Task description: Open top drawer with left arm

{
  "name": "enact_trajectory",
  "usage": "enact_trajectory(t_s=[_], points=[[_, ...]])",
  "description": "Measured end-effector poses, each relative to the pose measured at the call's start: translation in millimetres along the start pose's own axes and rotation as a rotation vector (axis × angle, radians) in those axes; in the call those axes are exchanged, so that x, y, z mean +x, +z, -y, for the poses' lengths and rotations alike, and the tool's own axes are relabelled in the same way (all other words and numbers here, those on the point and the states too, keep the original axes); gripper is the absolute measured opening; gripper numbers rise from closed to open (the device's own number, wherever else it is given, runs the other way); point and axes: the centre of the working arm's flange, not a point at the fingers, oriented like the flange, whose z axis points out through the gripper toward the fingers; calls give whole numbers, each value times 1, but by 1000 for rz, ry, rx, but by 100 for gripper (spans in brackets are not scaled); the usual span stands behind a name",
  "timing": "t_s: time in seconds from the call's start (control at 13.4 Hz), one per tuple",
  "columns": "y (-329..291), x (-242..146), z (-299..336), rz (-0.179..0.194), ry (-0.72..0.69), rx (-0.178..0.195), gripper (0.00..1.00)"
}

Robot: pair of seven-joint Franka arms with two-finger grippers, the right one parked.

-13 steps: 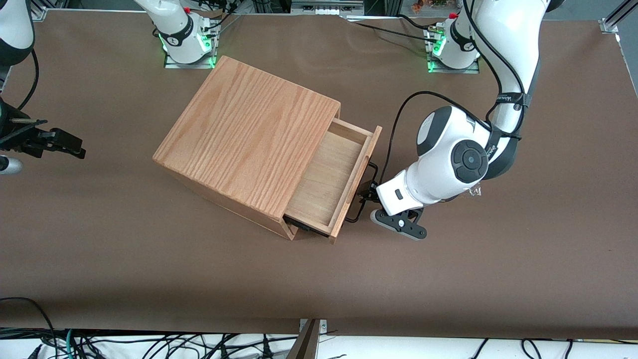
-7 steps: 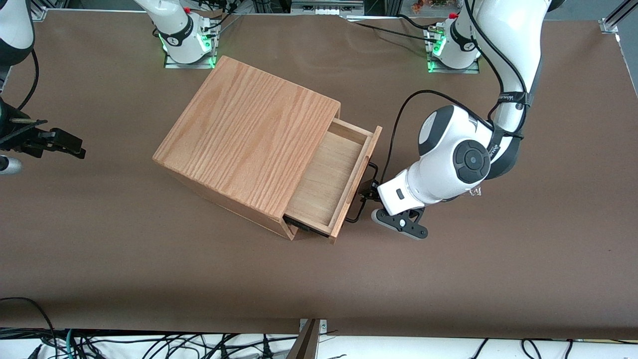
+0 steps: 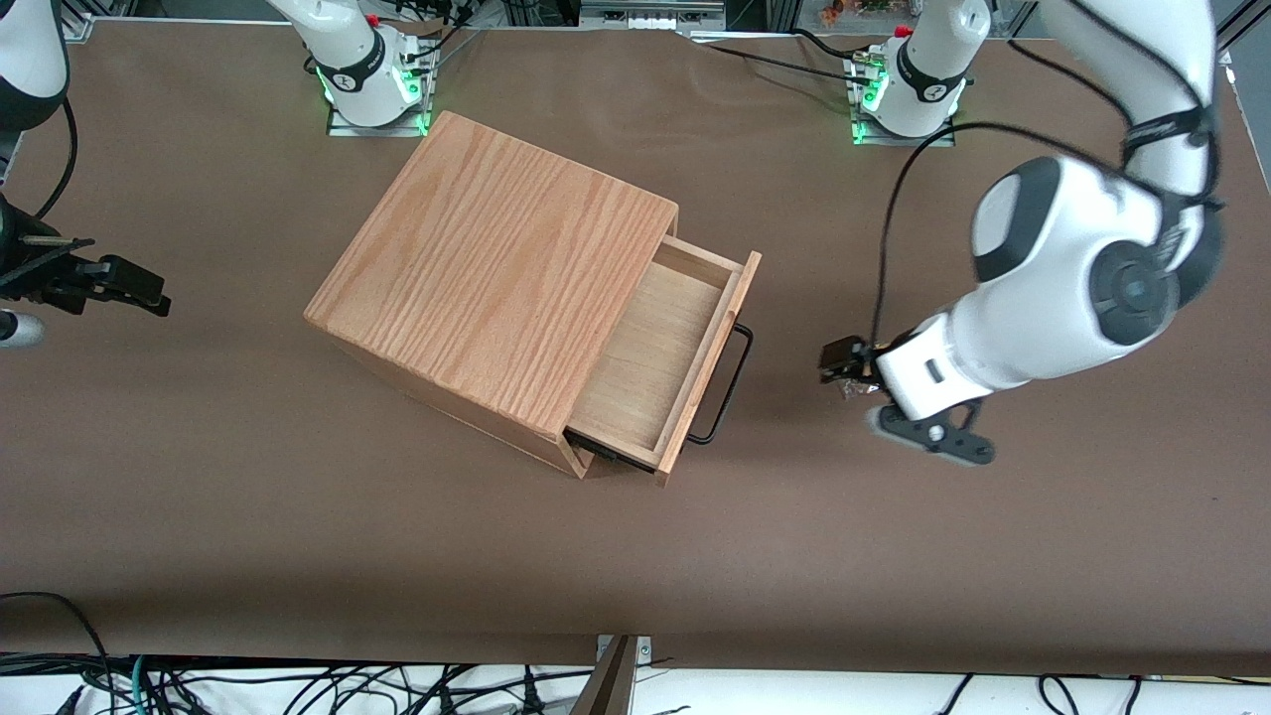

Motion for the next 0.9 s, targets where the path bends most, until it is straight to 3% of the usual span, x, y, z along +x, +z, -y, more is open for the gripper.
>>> enact_trajectory(t_s=[0.22, 0.45, 0.75, 0.9], points=[[-50, -25, 43, 10, -49, 83, 100], [-80, -51, 85, 63, -116, 138, 100], [-88, -58, 107, 67, -143, 148, 100], [-96, -61, 105, 43, -141, 152, 100]])
